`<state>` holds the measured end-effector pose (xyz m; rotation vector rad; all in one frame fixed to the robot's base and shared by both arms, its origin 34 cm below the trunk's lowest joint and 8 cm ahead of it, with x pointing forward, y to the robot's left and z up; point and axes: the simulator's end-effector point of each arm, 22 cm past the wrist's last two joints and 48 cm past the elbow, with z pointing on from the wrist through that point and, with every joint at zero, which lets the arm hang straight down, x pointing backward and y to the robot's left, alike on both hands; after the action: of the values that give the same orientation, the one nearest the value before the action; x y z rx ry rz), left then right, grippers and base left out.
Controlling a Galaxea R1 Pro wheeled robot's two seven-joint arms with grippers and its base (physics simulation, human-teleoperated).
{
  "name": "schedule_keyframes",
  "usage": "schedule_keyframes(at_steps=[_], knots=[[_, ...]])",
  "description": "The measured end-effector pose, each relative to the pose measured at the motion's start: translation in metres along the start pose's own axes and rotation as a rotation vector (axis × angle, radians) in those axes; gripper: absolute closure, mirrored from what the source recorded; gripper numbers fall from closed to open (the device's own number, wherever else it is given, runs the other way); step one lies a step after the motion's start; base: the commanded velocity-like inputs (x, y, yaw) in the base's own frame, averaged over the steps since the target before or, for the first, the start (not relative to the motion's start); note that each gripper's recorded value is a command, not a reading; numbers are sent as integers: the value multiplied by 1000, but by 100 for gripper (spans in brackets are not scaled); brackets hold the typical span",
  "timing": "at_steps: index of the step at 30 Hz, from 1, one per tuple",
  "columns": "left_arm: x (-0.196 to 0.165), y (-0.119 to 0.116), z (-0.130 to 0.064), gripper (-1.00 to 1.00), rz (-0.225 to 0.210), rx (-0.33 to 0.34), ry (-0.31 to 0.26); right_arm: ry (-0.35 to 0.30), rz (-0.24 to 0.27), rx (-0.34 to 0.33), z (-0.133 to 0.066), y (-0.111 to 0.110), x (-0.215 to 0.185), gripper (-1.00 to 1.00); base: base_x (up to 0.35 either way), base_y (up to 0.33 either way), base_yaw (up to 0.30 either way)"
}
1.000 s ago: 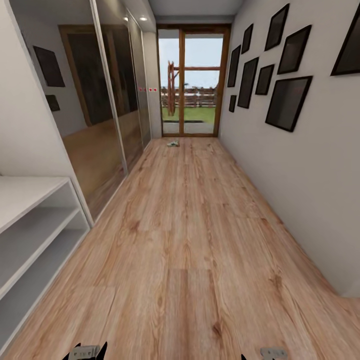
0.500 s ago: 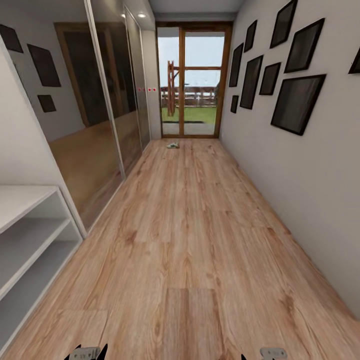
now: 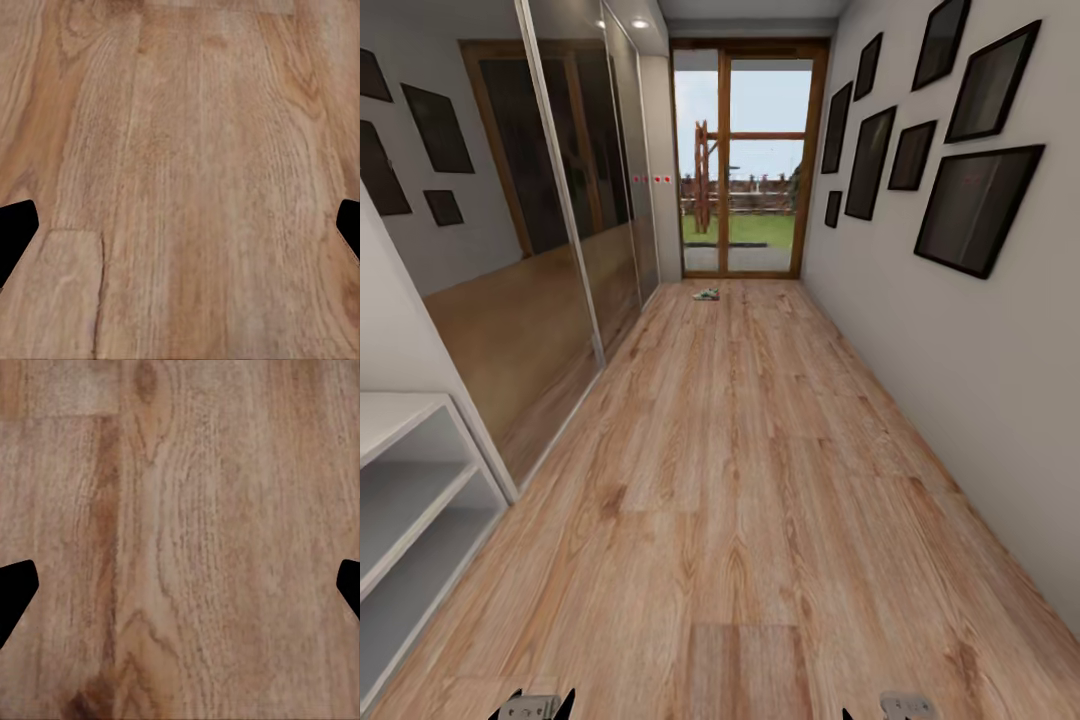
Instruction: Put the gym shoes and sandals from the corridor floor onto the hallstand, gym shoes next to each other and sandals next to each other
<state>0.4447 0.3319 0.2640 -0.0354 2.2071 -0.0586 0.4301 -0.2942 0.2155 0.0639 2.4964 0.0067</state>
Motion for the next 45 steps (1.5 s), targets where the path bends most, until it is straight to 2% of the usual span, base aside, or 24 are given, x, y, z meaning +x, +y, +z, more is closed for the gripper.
schedule_keyframes(at_steps=[45], knots=[[2,0,-1,-100,-3,-2,6,0,0,0,0,0,0,-100,337,0,0]])
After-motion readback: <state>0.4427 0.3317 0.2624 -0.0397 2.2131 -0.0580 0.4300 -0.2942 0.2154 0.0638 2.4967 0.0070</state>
